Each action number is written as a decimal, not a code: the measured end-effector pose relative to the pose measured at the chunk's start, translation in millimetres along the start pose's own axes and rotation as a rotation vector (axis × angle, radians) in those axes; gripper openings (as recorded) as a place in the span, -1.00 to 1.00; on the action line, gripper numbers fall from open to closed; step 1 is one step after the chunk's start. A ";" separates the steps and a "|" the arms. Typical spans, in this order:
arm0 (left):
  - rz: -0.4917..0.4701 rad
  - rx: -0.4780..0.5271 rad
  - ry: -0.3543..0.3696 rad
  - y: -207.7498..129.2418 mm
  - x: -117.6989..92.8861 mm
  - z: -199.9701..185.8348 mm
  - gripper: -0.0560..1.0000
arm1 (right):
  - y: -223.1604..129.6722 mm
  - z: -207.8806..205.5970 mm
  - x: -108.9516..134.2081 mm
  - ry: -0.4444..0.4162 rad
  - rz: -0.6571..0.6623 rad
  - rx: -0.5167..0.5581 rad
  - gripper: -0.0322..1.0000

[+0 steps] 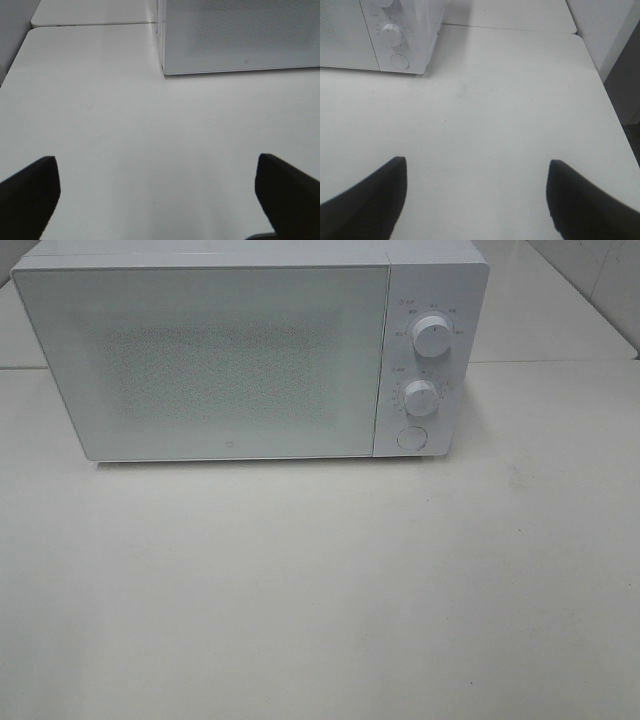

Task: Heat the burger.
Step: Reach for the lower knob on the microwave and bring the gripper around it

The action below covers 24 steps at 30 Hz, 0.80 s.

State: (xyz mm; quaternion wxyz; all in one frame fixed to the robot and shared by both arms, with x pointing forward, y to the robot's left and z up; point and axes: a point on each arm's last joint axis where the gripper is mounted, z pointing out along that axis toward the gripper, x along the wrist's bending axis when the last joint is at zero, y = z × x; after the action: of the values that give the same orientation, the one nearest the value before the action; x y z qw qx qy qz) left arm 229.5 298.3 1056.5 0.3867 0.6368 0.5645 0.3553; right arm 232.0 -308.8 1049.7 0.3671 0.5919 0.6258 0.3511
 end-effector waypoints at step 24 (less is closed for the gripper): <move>0.000 0.000 0.000 0.0 0.0 0.0 0.96 | 0.0 0.0 0.0 0.000 0.000 0.000 0.52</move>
State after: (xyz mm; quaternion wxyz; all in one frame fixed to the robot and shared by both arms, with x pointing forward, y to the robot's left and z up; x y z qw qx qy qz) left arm 229.5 298.3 1056.5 0.3867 0.6368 0.5645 0.3553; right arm 232.0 -308.8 1049.7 0.3671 0.5919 0.6258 0.3511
